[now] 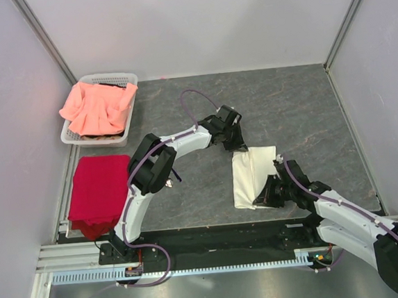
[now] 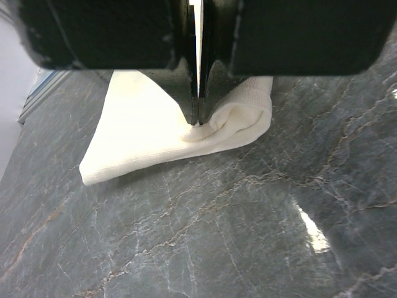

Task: Fold the napkin into a case and place the utensils inside
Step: Fold the lower triangle-folded napkin at the center of the board.

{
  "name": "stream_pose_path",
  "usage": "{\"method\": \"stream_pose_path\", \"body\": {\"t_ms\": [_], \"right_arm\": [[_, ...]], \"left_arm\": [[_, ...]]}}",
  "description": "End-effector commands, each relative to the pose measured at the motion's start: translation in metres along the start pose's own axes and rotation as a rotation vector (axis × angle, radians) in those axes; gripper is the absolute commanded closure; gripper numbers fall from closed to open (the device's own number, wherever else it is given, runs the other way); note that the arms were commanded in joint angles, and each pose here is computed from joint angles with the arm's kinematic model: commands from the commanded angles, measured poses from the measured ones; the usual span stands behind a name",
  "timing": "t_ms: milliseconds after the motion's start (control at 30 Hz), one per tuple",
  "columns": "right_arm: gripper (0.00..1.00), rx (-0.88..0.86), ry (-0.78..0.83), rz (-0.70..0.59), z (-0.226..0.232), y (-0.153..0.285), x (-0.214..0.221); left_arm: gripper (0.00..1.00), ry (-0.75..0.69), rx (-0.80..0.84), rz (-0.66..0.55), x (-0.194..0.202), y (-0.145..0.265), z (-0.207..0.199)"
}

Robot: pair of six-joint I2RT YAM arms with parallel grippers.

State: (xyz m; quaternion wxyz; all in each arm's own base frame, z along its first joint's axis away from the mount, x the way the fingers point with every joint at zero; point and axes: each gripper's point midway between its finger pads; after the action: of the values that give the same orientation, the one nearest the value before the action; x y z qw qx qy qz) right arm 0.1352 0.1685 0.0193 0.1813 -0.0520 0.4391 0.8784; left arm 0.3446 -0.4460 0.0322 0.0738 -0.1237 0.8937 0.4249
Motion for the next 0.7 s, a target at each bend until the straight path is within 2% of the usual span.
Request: {"method": "stream_pose_path", "body": {"t_ms": [0,100,167,233,300,333,467,500,667], "right_arm": [[1.0,0.065,0.008,0.019,-0.012,-0.005,0.002],[1.0,0.071,0.042,-0.005,-0.007,-0.002,-0.008],[0.87,0.089,0.061,-0.021,-0.003,0.003,-0.016],[0.78,0.118,0.095,-0.053,-0.001,0.011,-0.026],[0.75,0.128,0.116,-0.073,0.002,0.017,-0.033],[0.66,0.14,0.132,-0.082,0.004,0.02,-0.038],[0.56,0.167,0.165,-0.081,0.005,0.021,-0.047],[0.51,0.178,0.171,-0.079,0.005,0.02,-0.05],[0.4,0.22,0.224,-0.155,0.011,0.028,-0.093]], "left_arm": [[0.98,0.007,0.082,-0.055,-0.014,0.012,-0.029],[0.96,0.0,0.083,-0.039,-0.01,0.012,-0.027],[0.91,-0.01,0.098,-0.033,-0.009,0.015,-0.03],[0.81,-0.024,0.125,-0.018,-0.006,0.018,-0.035],[0.73,-0.034,0.148,-0.011,-0.005,0.022,-0.04],[0.71,-0.04,0.167,-0.005,-0.004,0.026,-0.046],[0.65,-0.067,0.196,0.005,-0.003,0.036,-0.055],[0.6,-0.068,0.201,0.003,-0.005,0.038,-0.056],[0.54,-0.066,0.229,0.005,-0.007,0.053,-0.065]]}}
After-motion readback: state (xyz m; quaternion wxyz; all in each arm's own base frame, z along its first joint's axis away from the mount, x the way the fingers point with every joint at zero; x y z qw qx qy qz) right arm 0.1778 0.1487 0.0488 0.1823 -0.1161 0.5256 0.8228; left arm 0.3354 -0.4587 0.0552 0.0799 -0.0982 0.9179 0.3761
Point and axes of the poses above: each gripper's point midway between its finger pads, its own y axis back along the fingers, its own z axis along the line the jaws close on, x = y × z, and after that the axes turned 5 degrees about y, right-handed
